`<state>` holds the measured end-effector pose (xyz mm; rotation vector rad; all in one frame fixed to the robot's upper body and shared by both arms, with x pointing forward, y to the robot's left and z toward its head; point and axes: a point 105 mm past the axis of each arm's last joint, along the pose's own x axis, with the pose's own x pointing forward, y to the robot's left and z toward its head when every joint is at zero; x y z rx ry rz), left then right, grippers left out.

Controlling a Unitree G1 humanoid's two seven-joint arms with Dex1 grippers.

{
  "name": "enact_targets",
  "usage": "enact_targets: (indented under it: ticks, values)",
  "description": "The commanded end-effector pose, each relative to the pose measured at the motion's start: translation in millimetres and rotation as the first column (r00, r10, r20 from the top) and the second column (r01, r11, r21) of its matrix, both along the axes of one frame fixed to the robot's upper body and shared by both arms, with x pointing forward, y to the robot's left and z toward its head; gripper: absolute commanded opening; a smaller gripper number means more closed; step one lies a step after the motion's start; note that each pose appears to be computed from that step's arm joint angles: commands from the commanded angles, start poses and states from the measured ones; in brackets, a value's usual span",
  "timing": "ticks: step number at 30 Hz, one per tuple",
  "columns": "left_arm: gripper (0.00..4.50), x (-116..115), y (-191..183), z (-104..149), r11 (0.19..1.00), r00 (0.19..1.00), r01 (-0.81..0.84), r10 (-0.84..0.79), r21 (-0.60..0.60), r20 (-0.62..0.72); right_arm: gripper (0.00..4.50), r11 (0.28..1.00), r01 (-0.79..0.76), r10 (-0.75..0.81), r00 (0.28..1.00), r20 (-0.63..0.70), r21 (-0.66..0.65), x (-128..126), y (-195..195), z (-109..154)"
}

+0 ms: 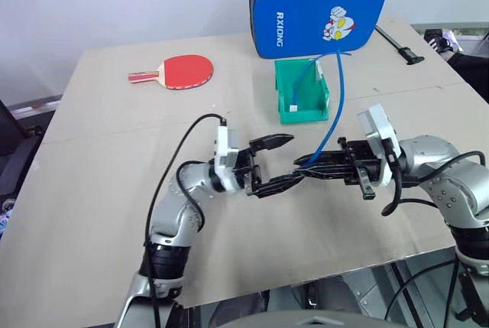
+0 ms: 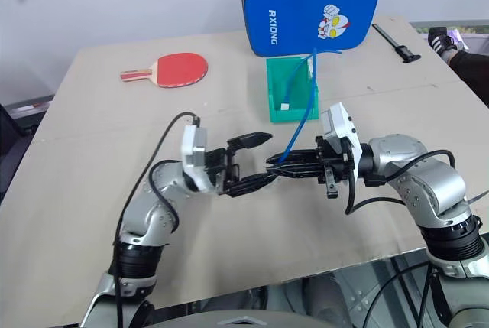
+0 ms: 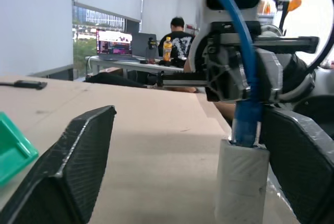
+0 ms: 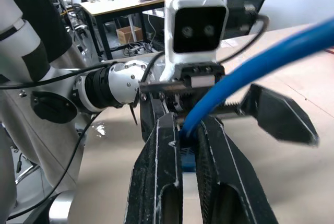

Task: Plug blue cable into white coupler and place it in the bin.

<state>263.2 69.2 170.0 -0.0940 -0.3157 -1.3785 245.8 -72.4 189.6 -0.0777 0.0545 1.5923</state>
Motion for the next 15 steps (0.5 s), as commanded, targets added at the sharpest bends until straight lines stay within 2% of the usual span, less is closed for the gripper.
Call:
enact_targets:
  ticks: [1,5,7,10,13,15]
  values:
    - [4.48,-19.1,13.8,51.6,0.994,0.986,0.002,0.017,-0.112,0.164,0.0,0.99,0.11,-0.118,0.988,-0.098,-0.086,19.7,-3.1,-33.0]
    - [4.48,-19.4,24.1,42.4,0.997,0.995,-0.066,0.068,-0.032,0.072,0.0,0.98,0.191,-0.194,0.979,-0.059,-0.051,41.2,-7.2,-25.8]
    - [4.48,-10.7,32.3,36.4,0.984,0.985,-0.174,0.174,0.039,0.022,0.0,0.966,0.26,-0.26,0.965,-0.029,-0.005,56.6,-10.2,-16.0]
    - [4.48,2.5,48.3,30.6,0.923,0.936,-0.348,0.352,0.162,0.007,0.0,0.919,0.388,-0.391,0.92,0.031,0.071,85.3,-15.1,2.5]
    - [4.48,9.8,65.6,29.0,0.843,0.887,-0.438,0.461,0.312,-0.003,0.0,0.874,0.449,-0.463,0.886,0.035,0.187,105.9,-17.9,30.8]
    - [4.48,14.6,74.5,33.1,0.796,0.862,-0.473,0.507,0.378,0.011,0.0,0.839,0.497,-0.518,0.854,0.044,0.22,121.1,-19.0,43.1]
